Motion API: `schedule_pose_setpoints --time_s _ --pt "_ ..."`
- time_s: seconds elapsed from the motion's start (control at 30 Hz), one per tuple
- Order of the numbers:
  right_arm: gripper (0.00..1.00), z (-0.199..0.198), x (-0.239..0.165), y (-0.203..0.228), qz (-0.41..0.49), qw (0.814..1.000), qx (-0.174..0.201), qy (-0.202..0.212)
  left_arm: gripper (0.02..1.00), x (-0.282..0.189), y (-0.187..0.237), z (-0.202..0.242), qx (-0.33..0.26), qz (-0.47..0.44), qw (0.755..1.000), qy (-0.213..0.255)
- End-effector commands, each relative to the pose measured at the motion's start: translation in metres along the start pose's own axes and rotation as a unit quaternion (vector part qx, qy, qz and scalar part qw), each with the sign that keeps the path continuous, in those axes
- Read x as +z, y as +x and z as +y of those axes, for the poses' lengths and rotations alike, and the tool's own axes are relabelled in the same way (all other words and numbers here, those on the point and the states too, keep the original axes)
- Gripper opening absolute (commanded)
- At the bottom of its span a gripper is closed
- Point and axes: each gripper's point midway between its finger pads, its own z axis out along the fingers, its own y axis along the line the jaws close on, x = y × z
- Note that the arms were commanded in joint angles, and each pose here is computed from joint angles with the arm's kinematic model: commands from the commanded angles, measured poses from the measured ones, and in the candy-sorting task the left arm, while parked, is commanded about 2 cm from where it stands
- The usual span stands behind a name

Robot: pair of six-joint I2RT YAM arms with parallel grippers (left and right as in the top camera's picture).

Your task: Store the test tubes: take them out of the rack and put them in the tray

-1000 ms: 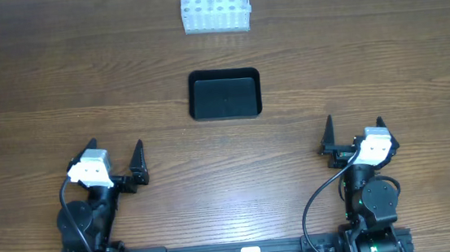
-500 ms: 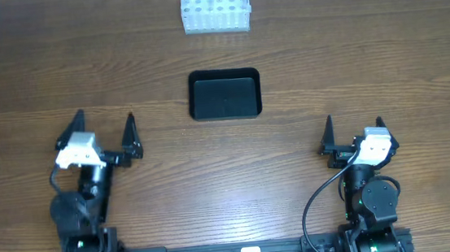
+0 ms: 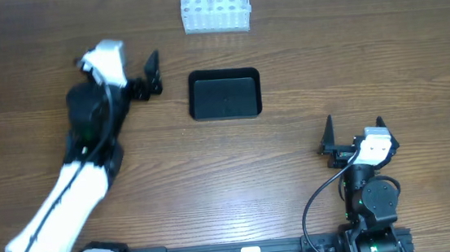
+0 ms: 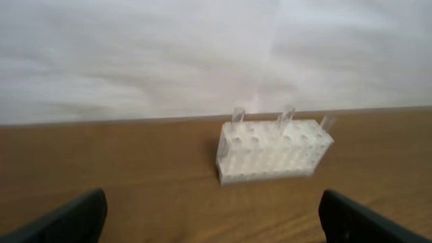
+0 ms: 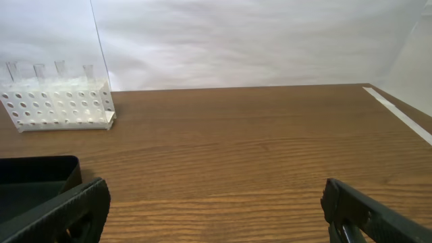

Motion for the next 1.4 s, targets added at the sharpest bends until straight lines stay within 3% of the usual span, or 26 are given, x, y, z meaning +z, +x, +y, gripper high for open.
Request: schedule_pose_setpoints --time_s 0.03,0.4,0.67,1.07,1.4 --pt "0.991 0.002 0.000 0.002 0.001 1.000 -0.002 -0.005 0.998 0.051 -0.007 -0.004 0.009 0.041 0.999 -0.020" --pt "0.991 0.002 0.000 0.002 0.000 1.000 -0.002 -0.005 1.000 0.156 0.014 -0.022 0.018 0.133 0.991 -0.023" --pt "0.991 0.002 0.000 0.002 0.000 1.000 -0.002 -0.005 1.000 0.203 0.026 -0.027 0.031 0.177 0.982 -0.050" --pt "0.991 0.002 0.000 0.002 0.000 1.000 -0.002 -0.005 0.991 0.241 0.051 -0.032 0.033 0.177 0.983 -0.046" --pt "0.991 0.002 0.000 0.002 0.000 1.000 -0.002 -0.005 0.711 0.242 0.053 -0.034 0.034 0.178 0.982 -0.045"
